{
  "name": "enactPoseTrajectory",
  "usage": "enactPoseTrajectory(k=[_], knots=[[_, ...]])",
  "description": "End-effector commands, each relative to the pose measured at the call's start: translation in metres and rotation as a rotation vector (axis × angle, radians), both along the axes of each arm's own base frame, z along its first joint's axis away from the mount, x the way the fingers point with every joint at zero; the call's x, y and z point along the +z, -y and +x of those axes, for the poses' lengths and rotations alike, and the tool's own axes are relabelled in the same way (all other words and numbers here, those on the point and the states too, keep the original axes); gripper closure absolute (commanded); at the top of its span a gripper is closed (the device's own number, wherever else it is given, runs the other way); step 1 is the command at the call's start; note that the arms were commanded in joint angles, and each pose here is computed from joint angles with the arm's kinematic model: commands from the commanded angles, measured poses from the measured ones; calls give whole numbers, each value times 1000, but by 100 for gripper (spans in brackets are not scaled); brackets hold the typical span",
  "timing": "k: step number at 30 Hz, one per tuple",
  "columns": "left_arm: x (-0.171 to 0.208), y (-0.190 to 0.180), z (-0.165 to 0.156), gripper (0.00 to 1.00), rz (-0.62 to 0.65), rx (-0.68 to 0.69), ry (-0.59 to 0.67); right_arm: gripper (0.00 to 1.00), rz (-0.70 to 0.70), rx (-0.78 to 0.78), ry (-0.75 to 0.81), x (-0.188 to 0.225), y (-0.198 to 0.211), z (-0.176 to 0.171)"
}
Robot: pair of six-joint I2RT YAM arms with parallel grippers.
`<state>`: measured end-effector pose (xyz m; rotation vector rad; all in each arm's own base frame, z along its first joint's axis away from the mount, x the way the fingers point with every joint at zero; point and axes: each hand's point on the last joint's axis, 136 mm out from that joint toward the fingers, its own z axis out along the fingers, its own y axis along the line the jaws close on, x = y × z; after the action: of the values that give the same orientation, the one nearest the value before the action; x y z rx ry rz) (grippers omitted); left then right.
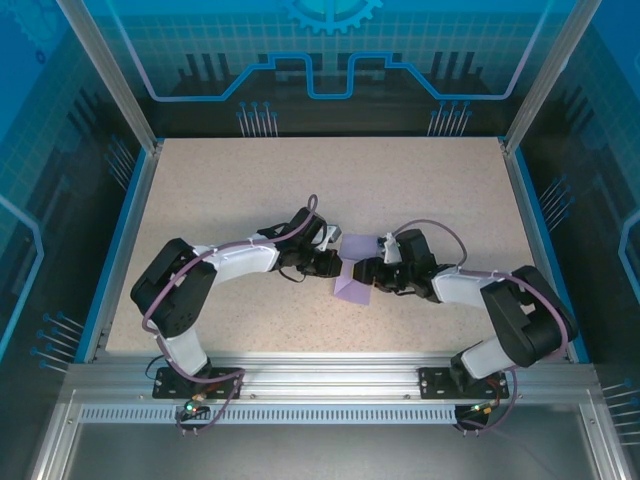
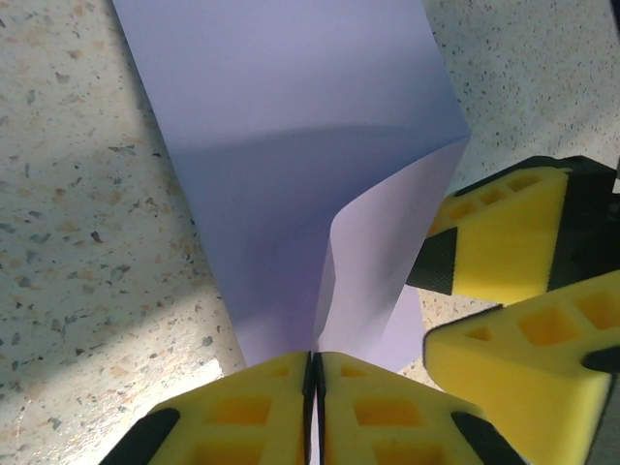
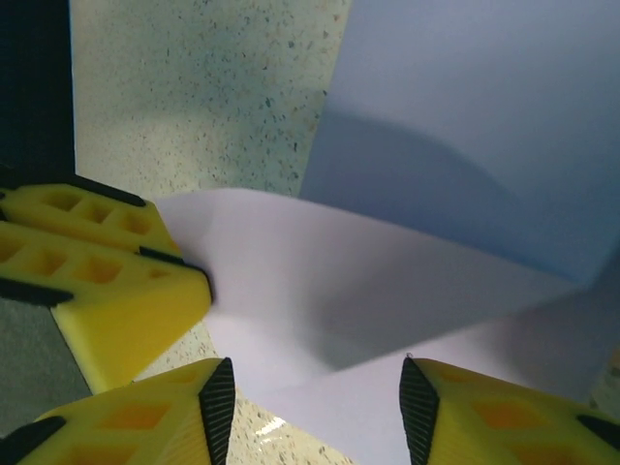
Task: Fold a paper plane with a square sheet of paper (fold left side to right side)
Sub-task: Turn over the paper at the center of the table.
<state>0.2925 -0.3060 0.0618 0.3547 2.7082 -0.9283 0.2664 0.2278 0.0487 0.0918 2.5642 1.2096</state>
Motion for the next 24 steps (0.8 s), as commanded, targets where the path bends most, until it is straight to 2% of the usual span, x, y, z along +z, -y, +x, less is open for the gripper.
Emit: enactPoseTrajectory(k=[1,4,9,12,16,22,24], knots=[[4,-5,4,86,-5,21,16,52,62,9,37,12,-16,13],[4,-7,5,82,-8,28,17,58,76,16,37,12,-22,16],[13,-20,10,63,-39,78,26,79,65,12,58,13,-23,23],[24,-32,11,50,-70,117,43,87,55,28,91,21,-24,26],[46,-50,10,33,-133,172,75,93,47,60,165,42,-23,32],[88,-84,5,3,-278,286,148,97,87,113,345,104,-14,35],[103,-95,3,1,-317,316,176,100,84,120,383,121,-10,35]])
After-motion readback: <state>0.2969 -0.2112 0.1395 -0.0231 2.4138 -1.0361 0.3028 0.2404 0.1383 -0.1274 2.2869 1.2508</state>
